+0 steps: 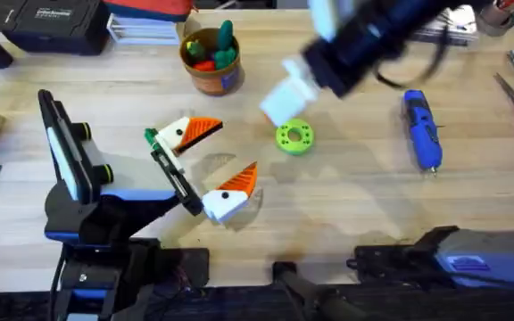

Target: Pick up the gripper from the table and insert it into the empty holder that is missing its gripper. Then pick up a screw, insert it into the mounting hole, and use the screwdriver to tighten it. Finally, clean up the table by picking up the vegetable and placing it into the bucket.

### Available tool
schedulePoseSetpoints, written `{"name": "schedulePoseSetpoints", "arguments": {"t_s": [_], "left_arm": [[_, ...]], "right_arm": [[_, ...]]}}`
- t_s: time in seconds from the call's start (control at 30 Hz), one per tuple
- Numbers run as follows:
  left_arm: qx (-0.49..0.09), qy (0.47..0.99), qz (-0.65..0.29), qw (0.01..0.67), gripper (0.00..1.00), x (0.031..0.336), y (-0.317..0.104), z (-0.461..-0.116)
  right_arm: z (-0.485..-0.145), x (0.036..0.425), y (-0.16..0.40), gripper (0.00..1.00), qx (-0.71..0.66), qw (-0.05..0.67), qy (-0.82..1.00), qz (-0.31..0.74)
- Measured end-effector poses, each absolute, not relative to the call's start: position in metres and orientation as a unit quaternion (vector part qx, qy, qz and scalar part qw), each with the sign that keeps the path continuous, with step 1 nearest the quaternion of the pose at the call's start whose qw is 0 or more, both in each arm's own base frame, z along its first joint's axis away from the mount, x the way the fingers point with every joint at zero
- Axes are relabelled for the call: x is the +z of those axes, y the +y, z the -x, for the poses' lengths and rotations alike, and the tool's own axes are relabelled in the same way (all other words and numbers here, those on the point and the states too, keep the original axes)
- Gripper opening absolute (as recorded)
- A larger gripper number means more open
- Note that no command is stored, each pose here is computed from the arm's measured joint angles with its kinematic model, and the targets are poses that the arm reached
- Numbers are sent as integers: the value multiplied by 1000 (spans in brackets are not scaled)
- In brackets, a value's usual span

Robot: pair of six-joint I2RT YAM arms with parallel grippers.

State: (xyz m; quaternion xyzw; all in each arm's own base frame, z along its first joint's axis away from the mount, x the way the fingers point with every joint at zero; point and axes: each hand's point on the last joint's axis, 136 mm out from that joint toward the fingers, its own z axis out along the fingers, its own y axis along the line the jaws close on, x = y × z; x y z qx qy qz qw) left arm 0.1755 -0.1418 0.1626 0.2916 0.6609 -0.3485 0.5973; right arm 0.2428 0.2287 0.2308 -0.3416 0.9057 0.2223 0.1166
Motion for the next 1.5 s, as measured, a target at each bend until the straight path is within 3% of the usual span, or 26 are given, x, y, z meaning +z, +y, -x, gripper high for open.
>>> {"name": "schedulePoseSetpoints", "arguments": {"t_s": [0.23,0.27,0.4,0.67,0.7,0.9,1.23,1.27,1.3,1.5], "left_arm": [[-349,661,-292,597,985,163,-142,-175],[-349,661,-292,597,985,163,-142,-175],[-349,661,-292,597,985,163,-142,-175],[-348,661,-291,597,986,162,-142,-176],[-350,662,-290,596,919,162,-142,-175],[-347,660,-293,598,38,163,-142,-176],[-347,660,-293,598,9,163,-142,-175],[-347,660,-293,598,9,163,-142,-175],[-347,660,-293,598,9,163,-142,-175],[-347,660,-293,598,9,163,-142,-175]], "right_arm": [[-193,229,163,994,316,142,901,262],[-174,241,151,994,358,178,876,270],[-157,247,151,994,381,226,833,331],[-152,251,155,994,371,283,767,441],[-152,251,156,993,371,285,763,446],[-157,246,157,993,374,279,758,455],[-171,231,151,993,350,262,779,450],[-178,229,148,994,339,264,786,444],[-208,218,132,993,292,274,821,407],[-277,182,46,994,111,264,924,253]]}}
